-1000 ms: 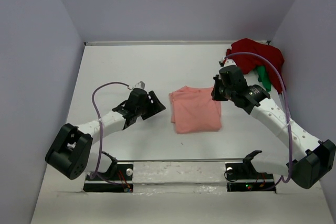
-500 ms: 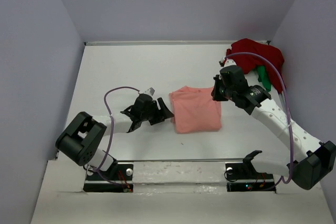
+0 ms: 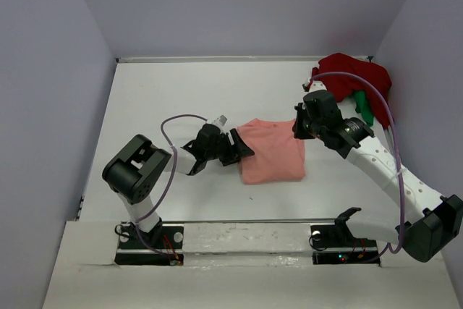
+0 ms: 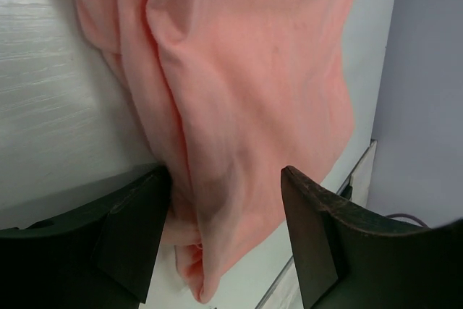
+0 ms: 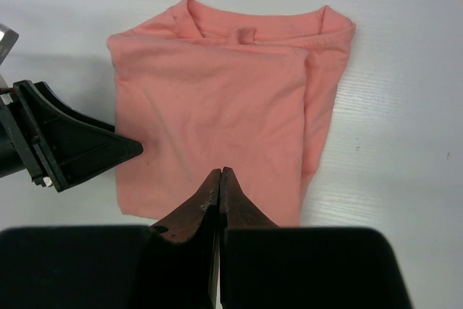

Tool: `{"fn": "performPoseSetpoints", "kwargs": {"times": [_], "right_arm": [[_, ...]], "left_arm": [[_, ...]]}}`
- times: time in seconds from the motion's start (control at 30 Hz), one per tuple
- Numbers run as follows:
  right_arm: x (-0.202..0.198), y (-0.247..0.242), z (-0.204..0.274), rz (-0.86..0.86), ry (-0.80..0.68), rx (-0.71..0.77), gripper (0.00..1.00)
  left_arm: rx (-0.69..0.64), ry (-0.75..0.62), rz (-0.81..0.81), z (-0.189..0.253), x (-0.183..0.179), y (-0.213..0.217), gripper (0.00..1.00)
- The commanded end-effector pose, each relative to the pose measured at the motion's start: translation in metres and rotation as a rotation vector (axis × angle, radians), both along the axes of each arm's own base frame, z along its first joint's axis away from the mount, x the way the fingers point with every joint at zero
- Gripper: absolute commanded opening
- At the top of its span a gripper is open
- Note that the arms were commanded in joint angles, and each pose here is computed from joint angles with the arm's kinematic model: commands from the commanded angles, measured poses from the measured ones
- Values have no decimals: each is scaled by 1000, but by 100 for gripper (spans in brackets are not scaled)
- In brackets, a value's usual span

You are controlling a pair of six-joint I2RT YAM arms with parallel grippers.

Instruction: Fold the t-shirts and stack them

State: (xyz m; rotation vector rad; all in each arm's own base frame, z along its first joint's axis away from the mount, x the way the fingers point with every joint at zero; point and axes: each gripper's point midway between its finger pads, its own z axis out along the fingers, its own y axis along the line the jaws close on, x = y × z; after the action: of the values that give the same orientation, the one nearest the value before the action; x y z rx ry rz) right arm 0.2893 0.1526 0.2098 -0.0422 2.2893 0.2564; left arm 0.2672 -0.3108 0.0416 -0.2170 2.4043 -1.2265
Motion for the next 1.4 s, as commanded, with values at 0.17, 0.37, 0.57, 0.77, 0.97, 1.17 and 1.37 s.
{"fn": "performPoseSetpoints", "kwargs": {"times": [0.17, 0.37, 0.57, 0.77, 0.97, 1.17, 1.37], "right_arm": [[8, 3, 31, -6, -82, 30, 0], [7, 4, 30, -6, -76, 38, 0], [5, 5, 27, 3, -66, 42, 0], [5, 4, 25, -1, -66, 36, 0], [5, 3, 17, -7, -52, 24, 0], [7, 4, 14, -6, -45, 21, 0], [10, 6, 12, -1, -43, 16, 0]], "left_arm": [[-9, 44, -22, -13, -7, -15, 61], [23, 50, -1, -18, -7, -9, 8], [61, 45, 33, -26, 7, 4, 0], [134, -6, 67, -20, 40, 21, 0], [186, -73, 104, 5, 64, 28, 0], [313, -107, 113, 19, 90, 46, 0], [479, -114, 127, 29, 123, 79, 0]]}}
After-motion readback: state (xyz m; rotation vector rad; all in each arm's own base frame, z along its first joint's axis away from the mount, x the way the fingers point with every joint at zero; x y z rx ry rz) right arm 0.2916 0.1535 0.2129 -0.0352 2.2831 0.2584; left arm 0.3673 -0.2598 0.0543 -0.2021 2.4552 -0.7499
